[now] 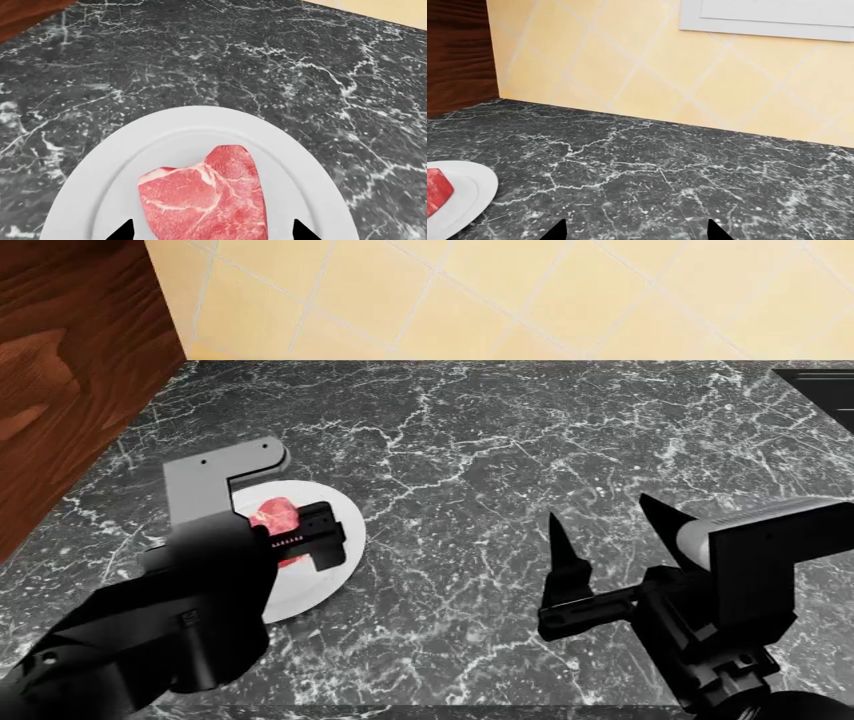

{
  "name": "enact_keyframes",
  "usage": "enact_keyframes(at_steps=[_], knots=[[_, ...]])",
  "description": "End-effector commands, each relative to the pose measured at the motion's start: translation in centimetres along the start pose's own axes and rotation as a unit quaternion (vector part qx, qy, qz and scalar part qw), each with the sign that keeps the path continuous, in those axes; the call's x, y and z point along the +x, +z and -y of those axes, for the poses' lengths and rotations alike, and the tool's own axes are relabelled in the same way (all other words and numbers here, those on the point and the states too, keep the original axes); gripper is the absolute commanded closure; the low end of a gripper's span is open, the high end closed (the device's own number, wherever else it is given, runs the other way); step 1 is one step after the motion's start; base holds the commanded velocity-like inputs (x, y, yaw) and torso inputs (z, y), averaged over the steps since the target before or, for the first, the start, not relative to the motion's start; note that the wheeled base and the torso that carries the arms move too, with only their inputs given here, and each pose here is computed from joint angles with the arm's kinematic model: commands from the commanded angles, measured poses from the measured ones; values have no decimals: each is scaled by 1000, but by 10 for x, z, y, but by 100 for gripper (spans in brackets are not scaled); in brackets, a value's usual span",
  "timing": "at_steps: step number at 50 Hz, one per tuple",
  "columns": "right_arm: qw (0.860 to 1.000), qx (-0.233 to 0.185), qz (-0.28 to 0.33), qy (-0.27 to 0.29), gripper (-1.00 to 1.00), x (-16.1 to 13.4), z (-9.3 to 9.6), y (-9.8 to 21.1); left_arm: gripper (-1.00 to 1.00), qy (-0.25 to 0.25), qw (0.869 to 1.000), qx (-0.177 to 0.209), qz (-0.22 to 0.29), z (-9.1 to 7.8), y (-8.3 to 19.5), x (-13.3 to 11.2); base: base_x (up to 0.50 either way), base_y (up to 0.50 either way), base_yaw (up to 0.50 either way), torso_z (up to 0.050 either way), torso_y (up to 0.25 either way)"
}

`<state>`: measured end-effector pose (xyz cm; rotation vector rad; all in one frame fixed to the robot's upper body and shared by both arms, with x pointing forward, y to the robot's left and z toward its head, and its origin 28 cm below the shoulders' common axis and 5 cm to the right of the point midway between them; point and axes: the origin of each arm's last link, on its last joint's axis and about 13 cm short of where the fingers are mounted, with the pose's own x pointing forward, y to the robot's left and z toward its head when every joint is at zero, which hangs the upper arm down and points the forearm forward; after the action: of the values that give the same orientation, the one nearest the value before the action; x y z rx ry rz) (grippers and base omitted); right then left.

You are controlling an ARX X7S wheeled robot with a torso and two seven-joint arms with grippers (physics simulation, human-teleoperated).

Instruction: Place the steak on the rack of the oven.

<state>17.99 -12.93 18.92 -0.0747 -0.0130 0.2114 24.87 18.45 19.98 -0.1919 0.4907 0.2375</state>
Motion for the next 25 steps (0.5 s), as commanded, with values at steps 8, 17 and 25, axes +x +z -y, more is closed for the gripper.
enact_keyframes(at_steps=[8, 17, 25], knots=[[1000, 1, 0, -1, -100, 0, 1, -1, -100, 0, 1000, 6, -6, 3, -2, 8, 0, 0, 0, 0, 0], [1000, 3, -1, -2, -100, 0, 2, -1, -100, 5, 1000, 5, -11, 3, -3, 12, 0, 0, 0, 0, 0], [1000, 5, 0, -3, -100, -1, 2, -2, -100, 10, 1000, 5, -20, 4, -5, 16, 0, 0, 0, 0, 0]])
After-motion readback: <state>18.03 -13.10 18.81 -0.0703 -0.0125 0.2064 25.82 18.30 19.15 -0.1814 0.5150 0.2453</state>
